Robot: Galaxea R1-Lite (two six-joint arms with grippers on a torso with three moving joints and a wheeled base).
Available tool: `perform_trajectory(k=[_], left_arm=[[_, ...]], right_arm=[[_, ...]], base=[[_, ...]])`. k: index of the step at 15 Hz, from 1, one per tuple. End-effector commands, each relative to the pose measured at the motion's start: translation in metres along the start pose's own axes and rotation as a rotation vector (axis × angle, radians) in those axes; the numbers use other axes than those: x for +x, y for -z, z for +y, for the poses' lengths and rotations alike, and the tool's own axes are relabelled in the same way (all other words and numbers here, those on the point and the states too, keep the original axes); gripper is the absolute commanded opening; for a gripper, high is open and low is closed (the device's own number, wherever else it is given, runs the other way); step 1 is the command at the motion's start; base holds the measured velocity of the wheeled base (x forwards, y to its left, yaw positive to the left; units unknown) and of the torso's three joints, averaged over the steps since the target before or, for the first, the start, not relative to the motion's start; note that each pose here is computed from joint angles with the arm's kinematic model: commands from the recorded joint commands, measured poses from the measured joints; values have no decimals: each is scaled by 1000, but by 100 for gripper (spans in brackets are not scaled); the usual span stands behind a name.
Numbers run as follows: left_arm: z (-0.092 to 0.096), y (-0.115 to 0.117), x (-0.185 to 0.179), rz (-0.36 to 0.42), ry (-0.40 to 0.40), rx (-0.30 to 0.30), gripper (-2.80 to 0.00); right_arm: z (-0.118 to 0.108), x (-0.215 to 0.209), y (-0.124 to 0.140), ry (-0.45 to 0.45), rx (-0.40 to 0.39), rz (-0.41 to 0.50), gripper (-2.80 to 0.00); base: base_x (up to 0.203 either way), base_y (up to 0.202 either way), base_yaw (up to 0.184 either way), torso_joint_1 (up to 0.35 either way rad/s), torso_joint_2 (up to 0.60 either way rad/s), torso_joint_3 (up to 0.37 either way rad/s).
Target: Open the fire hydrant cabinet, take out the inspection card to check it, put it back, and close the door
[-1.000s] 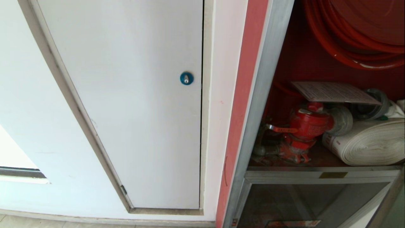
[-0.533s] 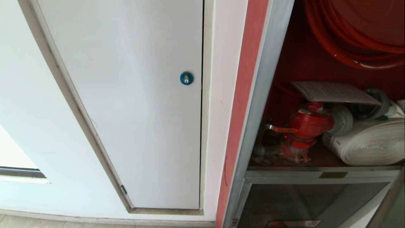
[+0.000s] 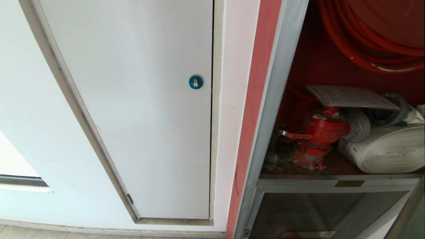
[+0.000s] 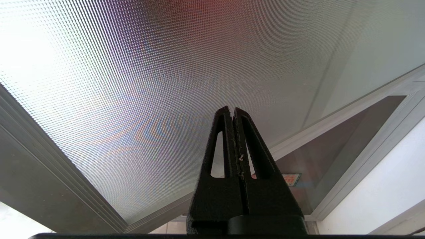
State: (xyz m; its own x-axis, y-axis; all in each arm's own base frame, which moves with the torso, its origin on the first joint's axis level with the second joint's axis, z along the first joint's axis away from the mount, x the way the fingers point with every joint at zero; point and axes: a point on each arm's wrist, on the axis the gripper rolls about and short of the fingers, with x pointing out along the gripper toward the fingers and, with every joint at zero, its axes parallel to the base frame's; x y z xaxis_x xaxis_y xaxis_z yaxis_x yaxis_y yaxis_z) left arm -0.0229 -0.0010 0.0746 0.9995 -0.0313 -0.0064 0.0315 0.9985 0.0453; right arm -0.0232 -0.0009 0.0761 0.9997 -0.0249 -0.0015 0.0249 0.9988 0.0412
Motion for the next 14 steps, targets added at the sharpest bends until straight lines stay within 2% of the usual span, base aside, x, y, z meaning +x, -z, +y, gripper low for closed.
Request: perform_trajectory(k=[1,4,14], left_arm=[[0,0,0,1,-1,0,-280],[0,0,0,1,-1,-3,-280],[0,0,0,1,1,-15,-280]], right_arm=[[0,0,0,0,0,1,-280],[0,0,0,0,0,2,-280],[0,0,0,0,0,2,-280]], base=[[0,0,0,0,0,0],[-42,0,0,6,2,-1],[-196,0,1,-1,1,4]])
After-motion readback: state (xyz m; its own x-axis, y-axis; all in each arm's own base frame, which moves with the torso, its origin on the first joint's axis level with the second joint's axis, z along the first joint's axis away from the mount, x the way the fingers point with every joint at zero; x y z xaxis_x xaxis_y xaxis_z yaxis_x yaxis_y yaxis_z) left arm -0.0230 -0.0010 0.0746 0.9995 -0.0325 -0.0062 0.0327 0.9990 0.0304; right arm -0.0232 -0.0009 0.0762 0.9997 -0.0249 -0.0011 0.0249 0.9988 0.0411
